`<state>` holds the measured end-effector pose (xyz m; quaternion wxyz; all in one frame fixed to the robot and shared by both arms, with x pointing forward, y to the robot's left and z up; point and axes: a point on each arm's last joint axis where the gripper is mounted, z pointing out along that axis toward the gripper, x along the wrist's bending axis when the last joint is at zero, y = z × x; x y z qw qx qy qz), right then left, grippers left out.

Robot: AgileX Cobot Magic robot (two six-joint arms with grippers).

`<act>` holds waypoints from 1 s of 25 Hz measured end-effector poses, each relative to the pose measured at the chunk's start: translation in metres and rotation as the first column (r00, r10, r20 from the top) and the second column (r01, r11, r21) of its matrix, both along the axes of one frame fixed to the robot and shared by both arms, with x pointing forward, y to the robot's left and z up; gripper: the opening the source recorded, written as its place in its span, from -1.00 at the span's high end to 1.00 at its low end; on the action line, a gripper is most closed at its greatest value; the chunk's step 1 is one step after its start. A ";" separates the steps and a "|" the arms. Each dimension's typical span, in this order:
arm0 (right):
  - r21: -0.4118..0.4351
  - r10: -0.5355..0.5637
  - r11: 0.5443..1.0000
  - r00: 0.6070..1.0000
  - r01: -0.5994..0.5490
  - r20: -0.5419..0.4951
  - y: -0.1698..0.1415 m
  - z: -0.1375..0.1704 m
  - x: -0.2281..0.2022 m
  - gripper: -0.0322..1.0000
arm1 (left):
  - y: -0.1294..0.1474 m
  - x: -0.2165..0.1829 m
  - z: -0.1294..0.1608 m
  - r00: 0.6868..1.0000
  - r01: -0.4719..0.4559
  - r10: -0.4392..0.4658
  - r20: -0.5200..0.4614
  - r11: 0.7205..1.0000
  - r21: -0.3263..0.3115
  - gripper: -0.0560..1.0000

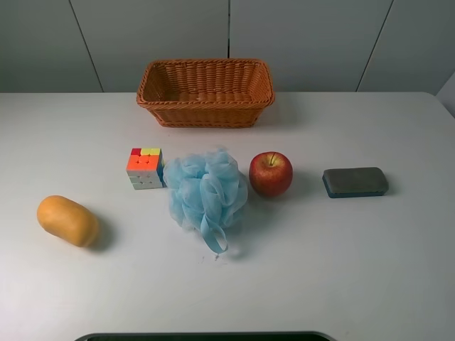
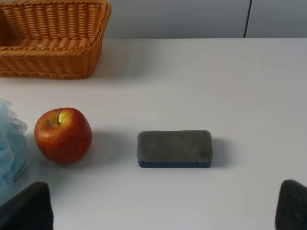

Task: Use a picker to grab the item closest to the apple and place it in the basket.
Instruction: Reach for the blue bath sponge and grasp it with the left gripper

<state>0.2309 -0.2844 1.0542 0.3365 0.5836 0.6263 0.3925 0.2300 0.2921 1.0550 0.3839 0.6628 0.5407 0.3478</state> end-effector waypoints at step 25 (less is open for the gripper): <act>0.000 0.000 1.000 1.000 0.000 0.000 0.000 0.000 0.000 -0.41 | -0.003 0.000 0.000 1.000 0.019 -0.019 -0.001 0.999 -0.030 -0.51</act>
